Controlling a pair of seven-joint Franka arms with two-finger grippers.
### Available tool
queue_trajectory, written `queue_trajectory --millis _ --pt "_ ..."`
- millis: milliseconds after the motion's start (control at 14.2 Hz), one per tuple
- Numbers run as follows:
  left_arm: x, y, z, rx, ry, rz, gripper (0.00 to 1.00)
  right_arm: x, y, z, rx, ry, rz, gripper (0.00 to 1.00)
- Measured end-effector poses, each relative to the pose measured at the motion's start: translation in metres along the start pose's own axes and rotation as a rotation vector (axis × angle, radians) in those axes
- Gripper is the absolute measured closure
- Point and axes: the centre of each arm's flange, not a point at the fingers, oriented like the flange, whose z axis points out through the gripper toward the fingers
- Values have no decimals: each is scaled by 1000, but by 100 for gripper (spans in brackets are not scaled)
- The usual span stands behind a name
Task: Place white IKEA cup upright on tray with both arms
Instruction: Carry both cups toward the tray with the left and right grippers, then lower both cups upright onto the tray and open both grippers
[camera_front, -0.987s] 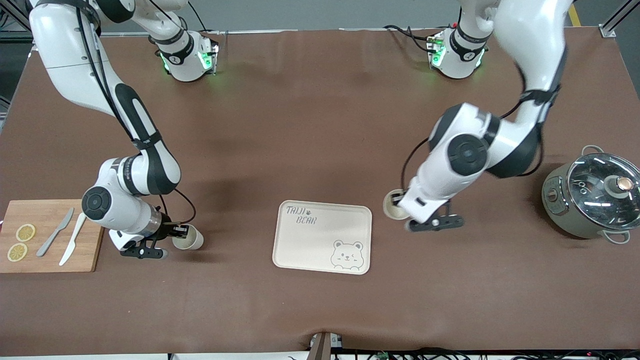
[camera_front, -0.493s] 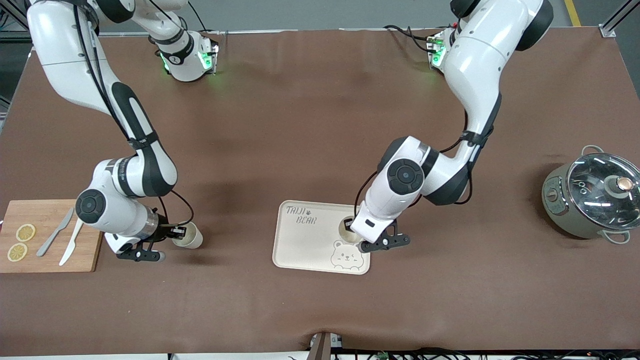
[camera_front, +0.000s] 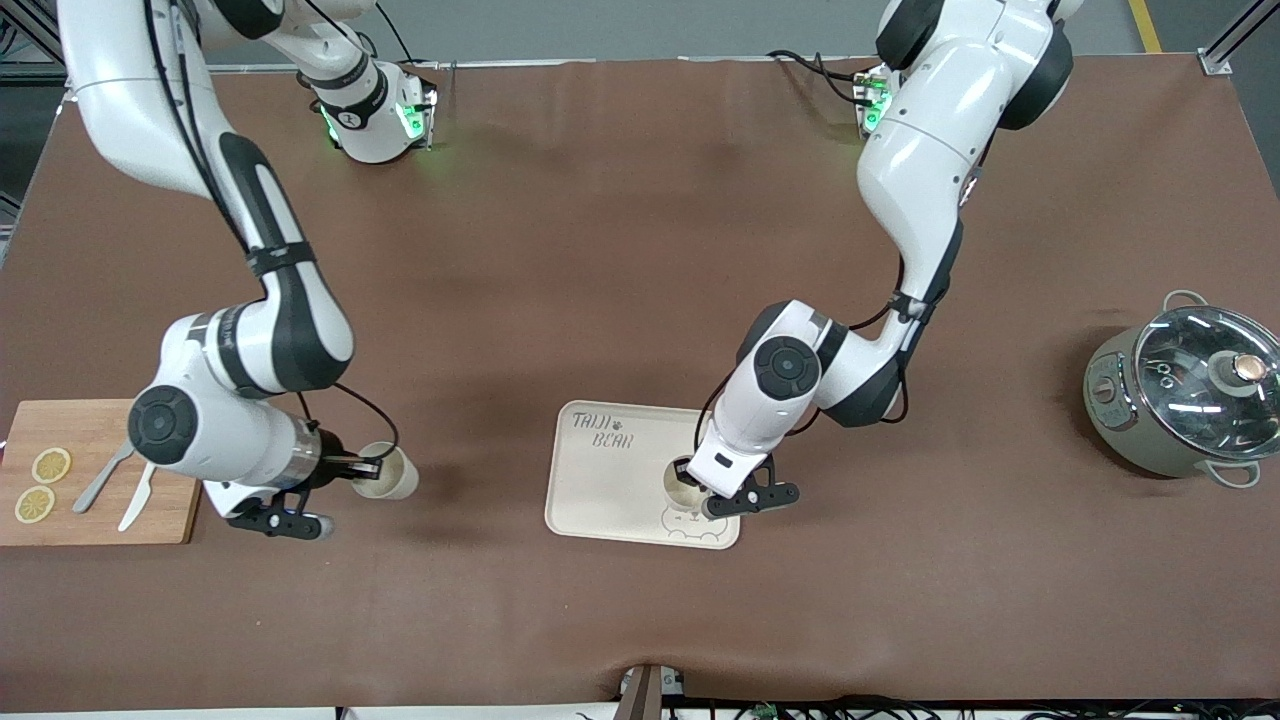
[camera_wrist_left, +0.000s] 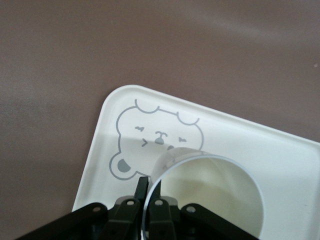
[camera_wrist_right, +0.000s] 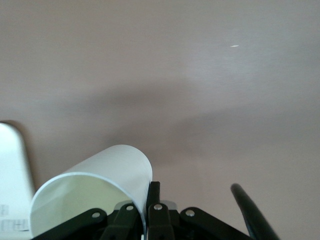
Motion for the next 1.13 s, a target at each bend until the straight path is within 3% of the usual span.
queue_trajectory --millis 352,493,846,1128 --pt "-16 14 8 16 -3 31 96 -36 -109 -13 34 48 94 96" --pt "-28 20 10 45 -36 44 96 -44 -140 -6 58 72 124 96" --pt "-46 21 12 126 -116 62 96 -71 -203 66 115 114 176 96" --pt "-48 15 9 153 -138 71 96 -82 -215 111 111 108 176 96"
